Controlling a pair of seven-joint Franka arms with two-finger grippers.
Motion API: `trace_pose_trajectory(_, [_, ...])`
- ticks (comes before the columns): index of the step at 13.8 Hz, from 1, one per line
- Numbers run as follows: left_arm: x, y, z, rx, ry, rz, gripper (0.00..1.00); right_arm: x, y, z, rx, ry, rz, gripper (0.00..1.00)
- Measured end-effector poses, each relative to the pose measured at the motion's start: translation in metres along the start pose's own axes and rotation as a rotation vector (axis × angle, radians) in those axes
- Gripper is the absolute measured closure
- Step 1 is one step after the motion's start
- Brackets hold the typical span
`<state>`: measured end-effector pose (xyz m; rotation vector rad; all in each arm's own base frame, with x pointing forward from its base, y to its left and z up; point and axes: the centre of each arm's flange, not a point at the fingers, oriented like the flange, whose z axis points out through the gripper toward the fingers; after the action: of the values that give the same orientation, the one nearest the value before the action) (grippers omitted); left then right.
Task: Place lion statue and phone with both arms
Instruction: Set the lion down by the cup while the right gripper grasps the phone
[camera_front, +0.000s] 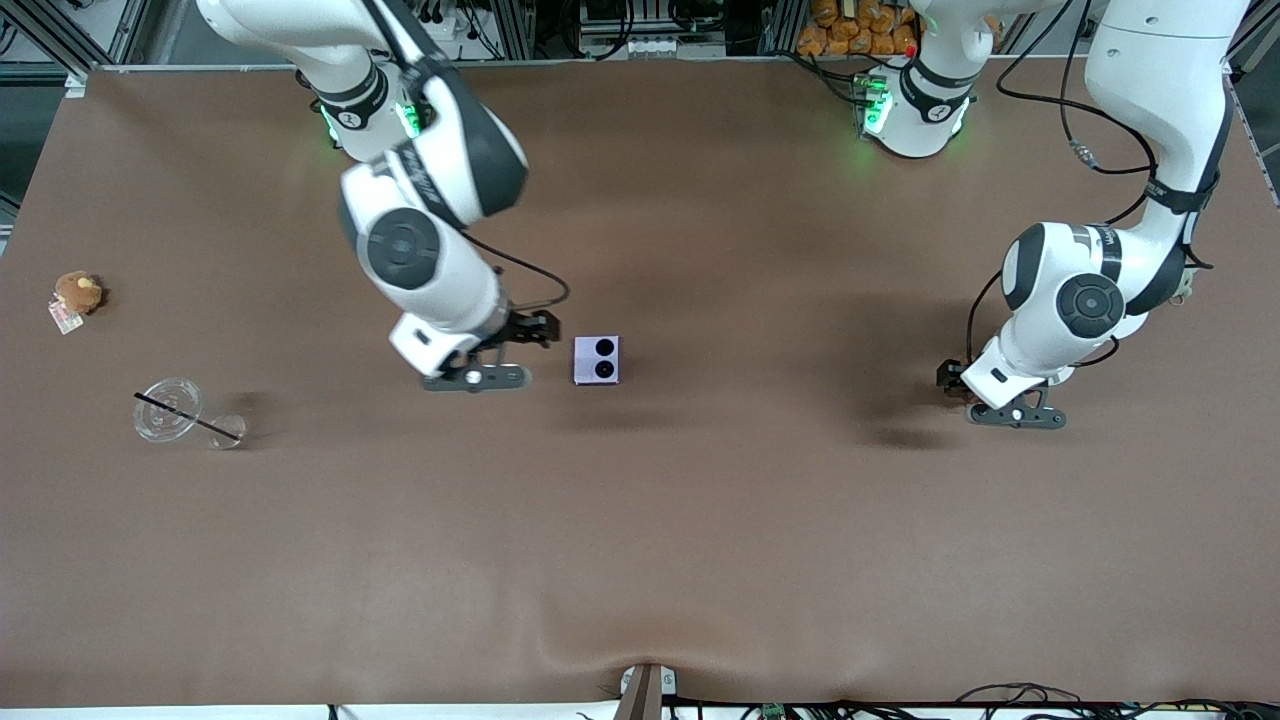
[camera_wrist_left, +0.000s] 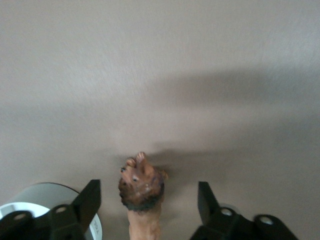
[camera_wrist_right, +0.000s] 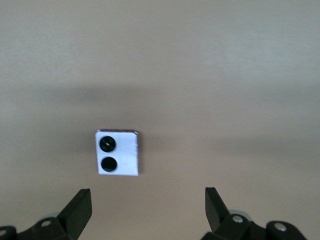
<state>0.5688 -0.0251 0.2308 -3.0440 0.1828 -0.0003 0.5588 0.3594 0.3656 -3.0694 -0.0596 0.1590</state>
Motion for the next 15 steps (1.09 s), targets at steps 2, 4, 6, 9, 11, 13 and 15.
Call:
trace_pose_trajectory(2, [0.011,-0.004,-0.026,0.015,-0.019,-0.005,0.0,0.002,-0.015,0.025,0.003,0.02,-0.016,0.0])
trace_pose_trajectory(4, [0.026,-0.003,-0.066,0.032,-0.05,-0.003,0.0,0.0,-0.027,0.046,-0.005,0.016,-0.034,0.0])
trace_pose_trajectory(6, [0.04,0.001,-0.105,0.043,-0.069,0.001,0.0,-0.003,-0.041,0.067,-0.008,0.023,-0.055,0.0])
trace_pose_trajectory(9, [0.056,0.004,-0.146,0.039,-0.05,-0.006,0.0,-0.009,-0.059,0.106,-0.015,0.028,-0.079,0.0])
trace_pose_trajectory(11, [0.066,0.001,-0.176,0.002,-0.027,-0.04,0.0,-0.013,-0.065,0.131,-0.025,0.017,-0.074,0.0])
trace_pose_trajectory(13, [0.074,-0.004,-0.212,-0.017,-0.013,-0.059,0.0,-0.012,-0.063,0.143,-0.02,-0.001,-0.041,0.0])
trace_pose_trajectory(15, [0.076,-0.002,-0.249,-0.045,-0.016,-0.071,0.0,-0.011,-0.062,0.15,-0.003,-0.008,-0.017,0.0])
